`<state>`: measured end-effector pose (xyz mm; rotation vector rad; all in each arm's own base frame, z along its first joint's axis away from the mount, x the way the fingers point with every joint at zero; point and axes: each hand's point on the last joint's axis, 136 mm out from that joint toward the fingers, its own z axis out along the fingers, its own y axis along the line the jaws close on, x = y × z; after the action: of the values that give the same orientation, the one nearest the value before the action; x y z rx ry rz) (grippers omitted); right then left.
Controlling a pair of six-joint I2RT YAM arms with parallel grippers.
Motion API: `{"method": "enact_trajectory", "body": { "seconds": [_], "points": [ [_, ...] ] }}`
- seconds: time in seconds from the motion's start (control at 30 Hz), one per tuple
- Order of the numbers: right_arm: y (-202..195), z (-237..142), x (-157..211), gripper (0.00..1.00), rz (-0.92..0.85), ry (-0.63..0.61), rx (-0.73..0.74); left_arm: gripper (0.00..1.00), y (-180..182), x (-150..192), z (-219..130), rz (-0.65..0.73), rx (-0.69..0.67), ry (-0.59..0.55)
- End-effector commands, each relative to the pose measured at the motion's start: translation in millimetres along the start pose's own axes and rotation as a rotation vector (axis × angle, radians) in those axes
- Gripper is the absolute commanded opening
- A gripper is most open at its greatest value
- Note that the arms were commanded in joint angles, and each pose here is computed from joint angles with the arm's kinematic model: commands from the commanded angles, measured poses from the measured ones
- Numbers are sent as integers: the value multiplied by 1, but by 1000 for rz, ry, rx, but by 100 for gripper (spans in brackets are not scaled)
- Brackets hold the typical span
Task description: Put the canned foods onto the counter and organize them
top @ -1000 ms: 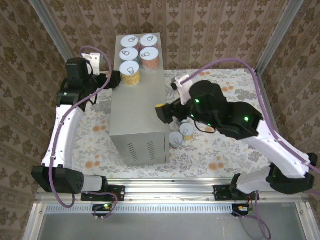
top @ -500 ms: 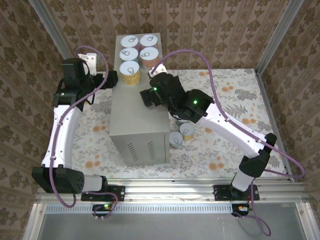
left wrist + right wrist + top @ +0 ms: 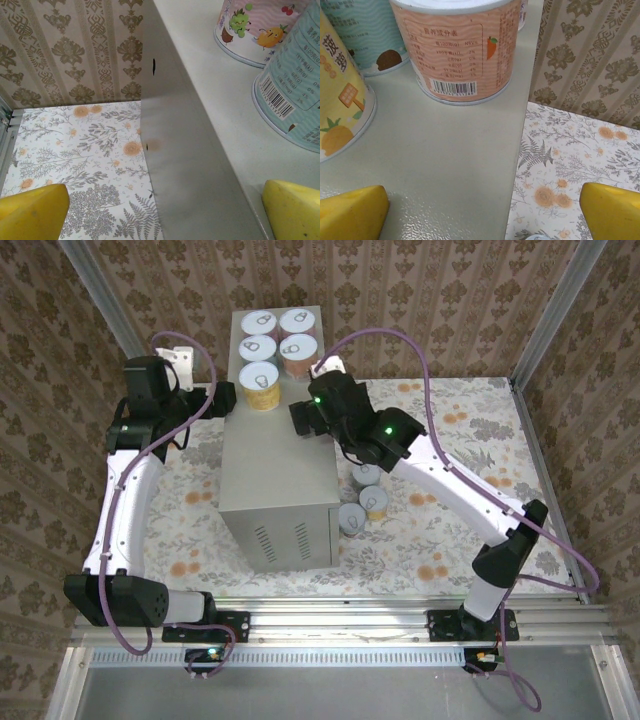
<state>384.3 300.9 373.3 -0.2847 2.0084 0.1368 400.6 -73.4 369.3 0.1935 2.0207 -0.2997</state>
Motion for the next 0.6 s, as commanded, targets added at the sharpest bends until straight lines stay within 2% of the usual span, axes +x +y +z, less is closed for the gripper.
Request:
{"method": "enact_trajectory", "body": {
  "seconds": [0.0,0.27,0.57],
  "points": [
    [10,19,7,100,7,31,-8,100,-2,4,-4,-26,19,10],
    [13,32,14,100,8,58,15,100,-4,6,-2,-27,29,16],
    [22,36,19,100,-4,71,-29,100,-7,6,-2,-28,50,15]
  ]
}}
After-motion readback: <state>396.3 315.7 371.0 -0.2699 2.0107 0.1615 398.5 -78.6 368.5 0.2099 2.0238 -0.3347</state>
